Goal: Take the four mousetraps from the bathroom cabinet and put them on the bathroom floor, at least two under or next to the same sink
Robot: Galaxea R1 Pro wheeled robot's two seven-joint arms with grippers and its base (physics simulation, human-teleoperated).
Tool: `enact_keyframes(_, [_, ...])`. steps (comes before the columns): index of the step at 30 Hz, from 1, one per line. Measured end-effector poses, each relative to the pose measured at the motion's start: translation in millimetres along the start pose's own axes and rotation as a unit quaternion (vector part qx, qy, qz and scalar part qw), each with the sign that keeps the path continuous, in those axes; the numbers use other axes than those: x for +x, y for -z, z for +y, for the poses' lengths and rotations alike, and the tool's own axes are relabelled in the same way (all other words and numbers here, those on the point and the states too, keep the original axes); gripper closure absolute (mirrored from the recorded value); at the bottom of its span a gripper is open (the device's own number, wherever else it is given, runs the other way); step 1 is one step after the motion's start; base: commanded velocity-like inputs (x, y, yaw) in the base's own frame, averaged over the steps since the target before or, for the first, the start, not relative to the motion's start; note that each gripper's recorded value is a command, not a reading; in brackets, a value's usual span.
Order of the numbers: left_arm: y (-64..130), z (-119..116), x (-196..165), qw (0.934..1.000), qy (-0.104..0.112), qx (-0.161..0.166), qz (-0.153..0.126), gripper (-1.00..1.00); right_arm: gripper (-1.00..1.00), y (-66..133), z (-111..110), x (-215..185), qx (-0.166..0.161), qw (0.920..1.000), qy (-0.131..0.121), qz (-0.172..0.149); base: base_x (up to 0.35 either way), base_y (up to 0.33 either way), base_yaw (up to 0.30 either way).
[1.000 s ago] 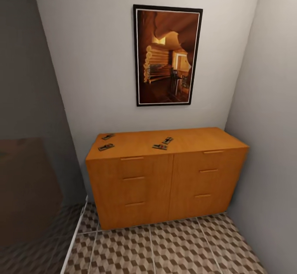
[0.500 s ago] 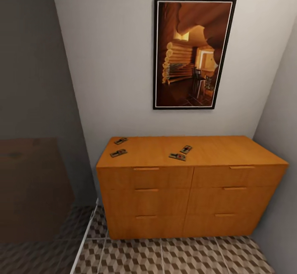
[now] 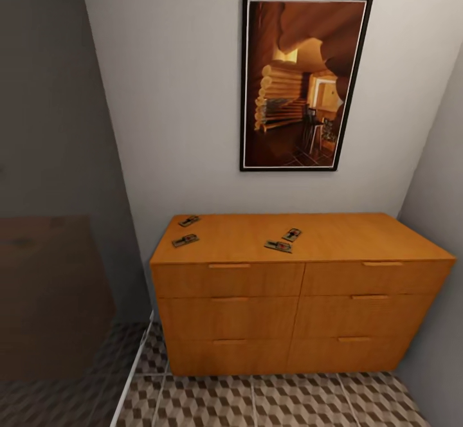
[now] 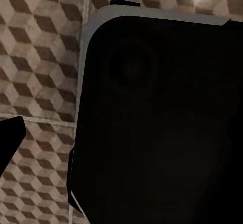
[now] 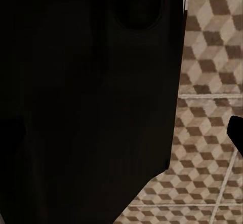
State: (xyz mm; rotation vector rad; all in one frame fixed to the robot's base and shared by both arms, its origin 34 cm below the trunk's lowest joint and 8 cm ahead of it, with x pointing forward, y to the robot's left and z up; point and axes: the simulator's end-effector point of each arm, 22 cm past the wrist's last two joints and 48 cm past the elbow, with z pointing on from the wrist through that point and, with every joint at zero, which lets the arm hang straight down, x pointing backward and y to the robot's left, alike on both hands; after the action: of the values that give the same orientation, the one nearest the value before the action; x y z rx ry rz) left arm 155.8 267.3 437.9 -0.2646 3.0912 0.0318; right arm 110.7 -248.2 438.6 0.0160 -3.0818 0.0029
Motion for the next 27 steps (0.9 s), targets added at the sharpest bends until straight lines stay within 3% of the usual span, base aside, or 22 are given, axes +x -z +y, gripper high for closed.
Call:
enact_keyframes(16, [0.0, -0.3, 0.0, 1.0, -0.001, 0.001, 0.0, -1.0, -1.0, 0.0, 0.0, 0.0, 0.0, 1.0, 0.001, 0.0, 0.28, 0.0, 0.0])
enact_keyframes(27, [0.0, 0.0, 0.0, 1.0, -0.001, 0.0, 0.0, -1.0, -1.0, 0.0, 0.0, 0.0, 0.0, 1.0, 0.001, 0.0, 0.063, 0.0, 0.0])
